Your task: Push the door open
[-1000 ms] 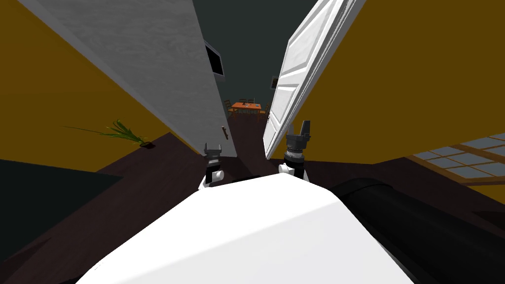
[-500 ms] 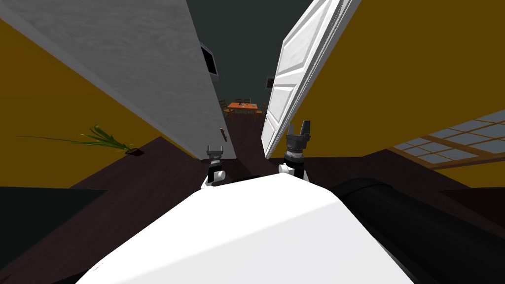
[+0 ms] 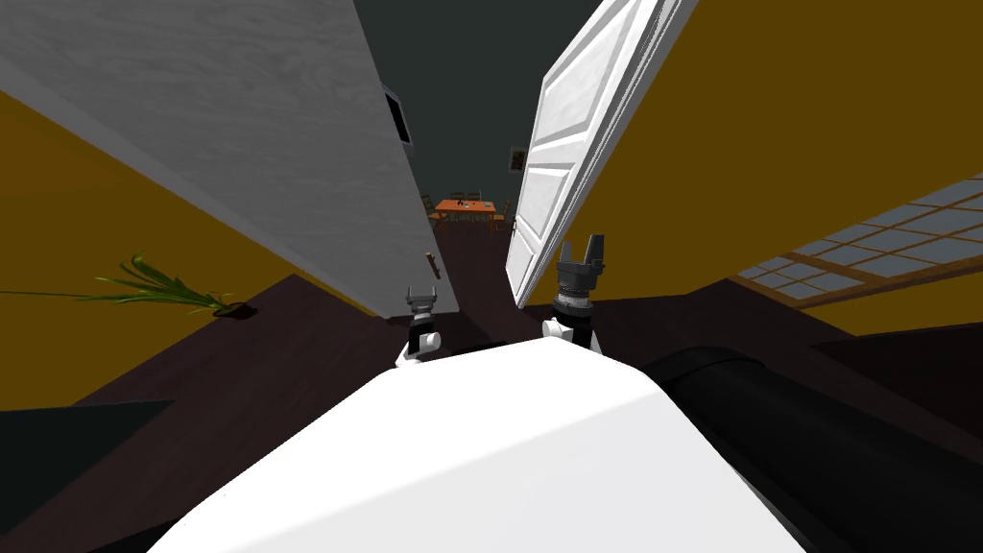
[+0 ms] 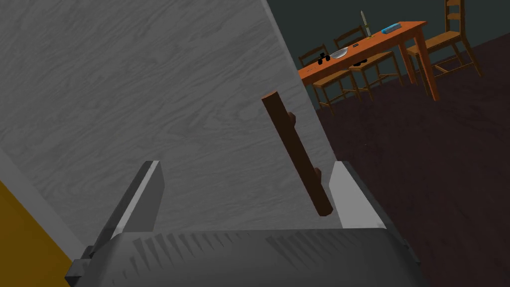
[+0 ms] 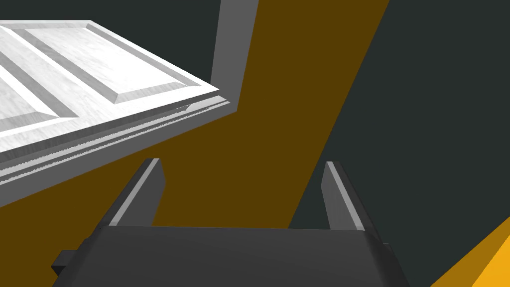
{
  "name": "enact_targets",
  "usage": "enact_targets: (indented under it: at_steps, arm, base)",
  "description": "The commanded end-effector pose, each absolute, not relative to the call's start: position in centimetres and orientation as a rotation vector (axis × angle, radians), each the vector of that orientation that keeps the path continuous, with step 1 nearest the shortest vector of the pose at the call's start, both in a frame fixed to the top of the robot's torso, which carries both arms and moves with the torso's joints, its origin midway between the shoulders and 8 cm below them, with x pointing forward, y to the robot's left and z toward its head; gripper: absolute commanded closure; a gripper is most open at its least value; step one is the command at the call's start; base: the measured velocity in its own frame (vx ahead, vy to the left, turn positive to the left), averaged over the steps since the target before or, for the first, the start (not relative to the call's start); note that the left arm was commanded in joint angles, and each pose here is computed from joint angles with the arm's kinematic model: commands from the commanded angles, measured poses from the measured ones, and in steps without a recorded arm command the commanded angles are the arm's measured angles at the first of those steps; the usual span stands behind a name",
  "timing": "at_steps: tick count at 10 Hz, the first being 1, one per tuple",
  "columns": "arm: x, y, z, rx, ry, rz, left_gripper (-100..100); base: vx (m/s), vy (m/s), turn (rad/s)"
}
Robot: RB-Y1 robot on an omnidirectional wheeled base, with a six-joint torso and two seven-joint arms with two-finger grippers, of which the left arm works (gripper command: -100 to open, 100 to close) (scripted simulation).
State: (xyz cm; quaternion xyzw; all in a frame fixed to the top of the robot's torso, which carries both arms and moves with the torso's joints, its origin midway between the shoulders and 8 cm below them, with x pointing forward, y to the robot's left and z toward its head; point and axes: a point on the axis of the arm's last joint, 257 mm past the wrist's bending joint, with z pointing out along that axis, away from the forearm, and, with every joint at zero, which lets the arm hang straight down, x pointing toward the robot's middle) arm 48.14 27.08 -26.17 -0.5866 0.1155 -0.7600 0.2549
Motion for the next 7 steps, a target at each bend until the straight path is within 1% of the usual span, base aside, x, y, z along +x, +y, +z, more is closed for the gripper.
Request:
enact_targets:
  at_steps: [1, 3, 7]
  arm:
    - [48.3, 27.0, -27.3, -1.636, 0.281, -2.077, -100]
    - [48.4, 27.0, -28.5, -1.686, 0.241, -2.088, -100]
    - [48.6, 26.8, -30.8, -1.779, 0.161, -2.106, -100]
  base:
    - [0.047, 0.108, -0.12]
    - [0.05, 0.098, -0.149]
    - [0.039, 0.097, -0.121]
